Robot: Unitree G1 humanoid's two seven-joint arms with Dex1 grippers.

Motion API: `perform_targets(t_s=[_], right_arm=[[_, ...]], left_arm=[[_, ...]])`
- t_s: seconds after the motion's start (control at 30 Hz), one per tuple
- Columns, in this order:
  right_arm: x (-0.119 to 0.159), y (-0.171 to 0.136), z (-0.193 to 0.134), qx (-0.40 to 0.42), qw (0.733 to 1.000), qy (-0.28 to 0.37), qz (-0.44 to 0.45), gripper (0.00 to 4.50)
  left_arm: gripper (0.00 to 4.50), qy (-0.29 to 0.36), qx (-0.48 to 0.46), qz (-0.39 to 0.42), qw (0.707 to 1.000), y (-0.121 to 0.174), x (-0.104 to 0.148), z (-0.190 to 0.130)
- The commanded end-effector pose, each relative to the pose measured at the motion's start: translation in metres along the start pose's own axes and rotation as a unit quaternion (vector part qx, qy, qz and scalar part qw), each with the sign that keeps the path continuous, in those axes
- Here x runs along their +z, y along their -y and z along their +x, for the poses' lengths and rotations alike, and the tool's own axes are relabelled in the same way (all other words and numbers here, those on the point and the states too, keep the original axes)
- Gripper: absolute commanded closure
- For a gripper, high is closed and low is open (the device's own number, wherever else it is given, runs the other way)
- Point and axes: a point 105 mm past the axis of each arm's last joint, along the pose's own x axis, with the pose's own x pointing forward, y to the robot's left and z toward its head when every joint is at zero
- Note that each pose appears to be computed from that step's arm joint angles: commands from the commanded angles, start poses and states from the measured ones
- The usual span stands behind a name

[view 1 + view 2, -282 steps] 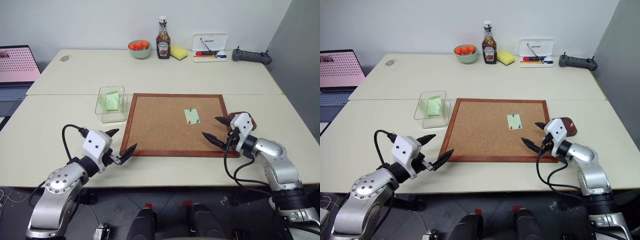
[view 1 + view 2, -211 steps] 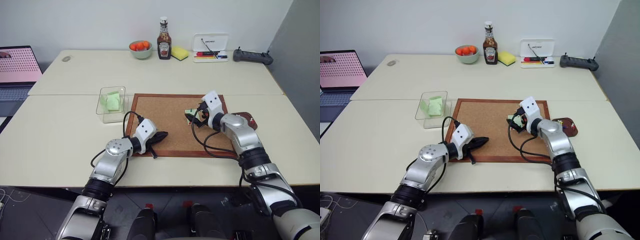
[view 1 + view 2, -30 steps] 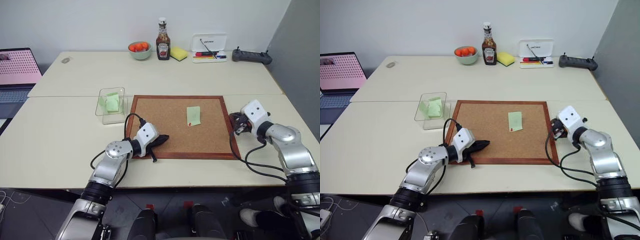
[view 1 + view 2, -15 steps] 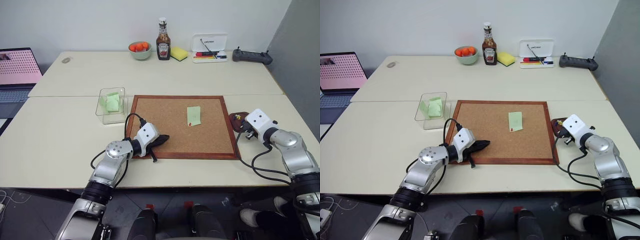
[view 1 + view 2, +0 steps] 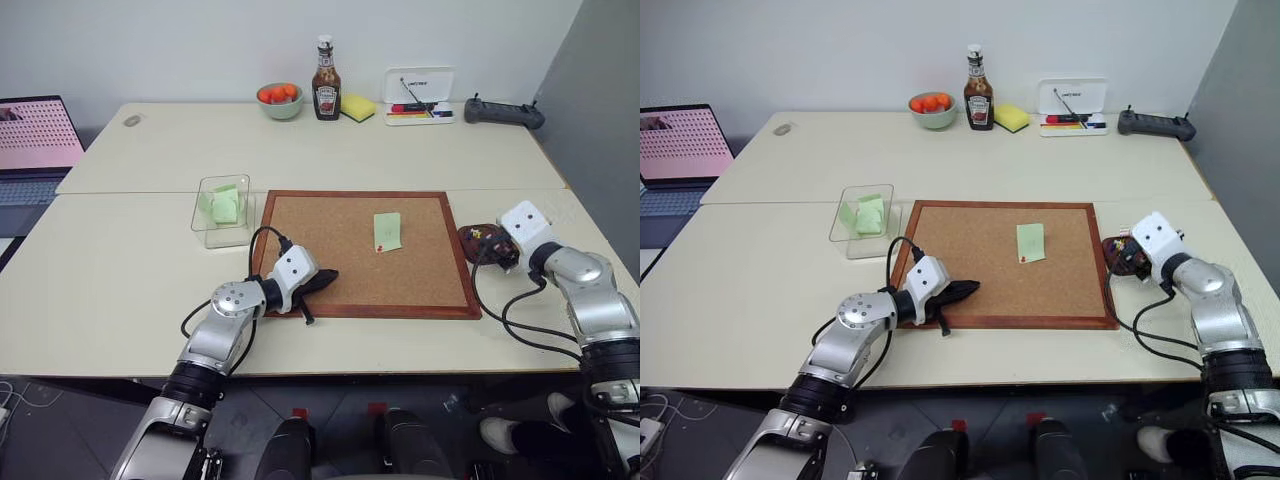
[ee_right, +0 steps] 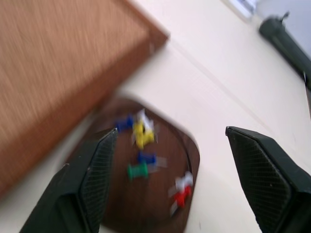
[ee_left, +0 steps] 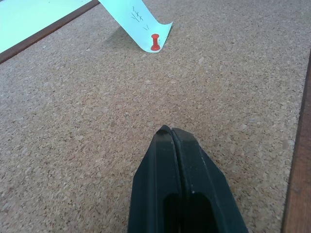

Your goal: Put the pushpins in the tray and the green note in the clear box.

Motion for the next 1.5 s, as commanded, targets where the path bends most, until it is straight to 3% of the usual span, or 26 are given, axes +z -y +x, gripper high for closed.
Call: perform_targets(t_s=[0.03, 0.33, 0.67, 0.8, 1.27, 1.5], right_arm=[[0.034, -0.021, 0.002, 0.053, 0.996, 0.066, 0.034, 0.79], [0.057, -0.107, 0.025, 0.176, 0.971, 0.101, 0.125, 0.79], [0.071, -0.135, 0.042, 0.205, 0.962, 0.111, 0.139, 0.79], [0.069, -0.134, 0.048, 0.198, 0.964, 0.108, 0.141, 1.34], [0.063, -0.133, 0.05, 0.193, 0.964, 0.106, 0.146, 4.33], [0.067, -0.133, 0.048, 0.196, 0.963, 0.116, 0.144, 4.44]], left_arm=[[4.5, -0.044, -0.026, -0.02, 0.998, 0.014, -0.026, 0.002], [4.5, -0.041, -0.02, -0.021, 0.999, 0.011, -0.023, 0.0], [4.5, -0.042, -0.016, -0.019, 0.999, 0.009, -0.022, -0.002], [4.5, -0.043, -0.016, -0.018, 0.999, 0.01, -0.023, -0.003], [4.5, -0.043, -0.017, -0.014, 0.999, 0.009, -0.022, -0.004], [4.5, -0.043, -0.017, -0.015, 0.999, 0.01, -0.023, -0.004]])
